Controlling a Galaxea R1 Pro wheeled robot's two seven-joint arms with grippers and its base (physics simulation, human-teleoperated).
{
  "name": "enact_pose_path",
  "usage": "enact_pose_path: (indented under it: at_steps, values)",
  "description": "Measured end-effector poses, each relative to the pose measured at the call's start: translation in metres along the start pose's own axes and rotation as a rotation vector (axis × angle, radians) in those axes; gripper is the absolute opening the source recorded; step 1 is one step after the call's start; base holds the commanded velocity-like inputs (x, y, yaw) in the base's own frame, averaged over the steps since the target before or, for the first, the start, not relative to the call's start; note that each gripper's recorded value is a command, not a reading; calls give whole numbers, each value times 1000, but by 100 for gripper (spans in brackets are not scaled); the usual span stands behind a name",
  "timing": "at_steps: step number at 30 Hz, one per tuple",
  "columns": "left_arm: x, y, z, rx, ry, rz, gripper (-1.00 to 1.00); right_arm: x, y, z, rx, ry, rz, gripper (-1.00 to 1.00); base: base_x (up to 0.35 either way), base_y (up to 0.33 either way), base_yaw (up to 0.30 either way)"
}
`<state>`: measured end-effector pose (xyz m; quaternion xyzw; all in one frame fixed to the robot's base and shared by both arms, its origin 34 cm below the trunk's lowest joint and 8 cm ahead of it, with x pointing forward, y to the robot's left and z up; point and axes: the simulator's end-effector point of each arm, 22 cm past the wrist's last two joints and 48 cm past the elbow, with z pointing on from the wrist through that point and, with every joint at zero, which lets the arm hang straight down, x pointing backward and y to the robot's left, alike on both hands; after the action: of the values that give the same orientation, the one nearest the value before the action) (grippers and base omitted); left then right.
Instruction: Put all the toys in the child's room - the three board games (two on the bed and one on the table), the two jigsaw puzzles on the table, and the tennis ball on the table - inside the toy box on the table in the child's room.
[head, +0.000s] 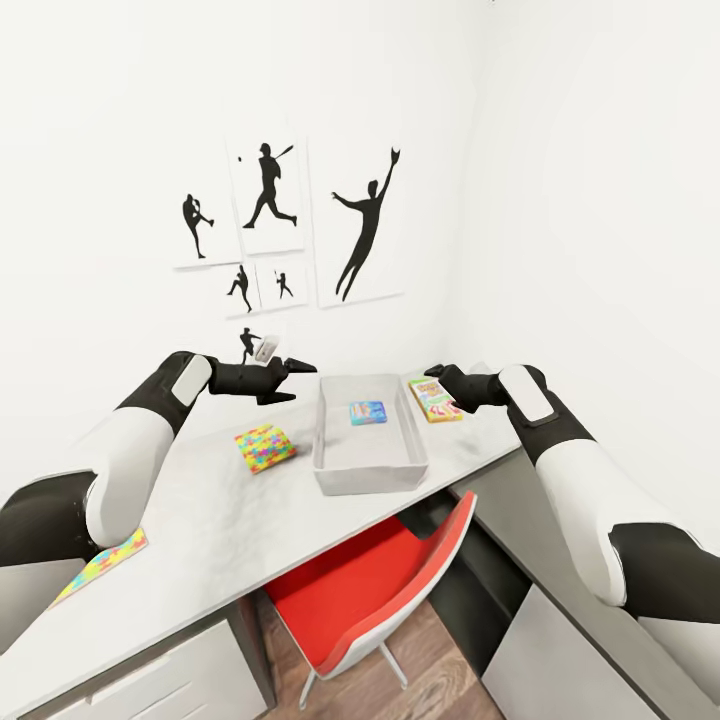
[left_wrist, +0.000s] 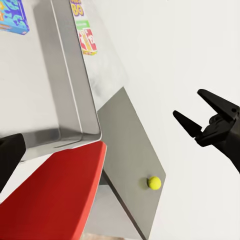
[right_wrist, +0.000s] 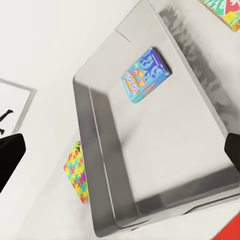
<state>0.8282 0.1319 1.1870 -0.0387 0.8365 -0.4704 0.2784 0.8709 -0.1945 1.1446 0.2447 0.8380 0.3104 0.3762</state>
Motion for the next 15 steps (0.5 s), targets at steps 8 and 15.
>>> enact_pose_path:
  at_steps: [8,15]
  values:
    - [1,0,0,0,1,0,100,0,0,-1,-2,0,2,100,0,0,6]
    - [1,0,1,0,1,0,100,0,1,-1,-2,0,2,100,0,0,0]
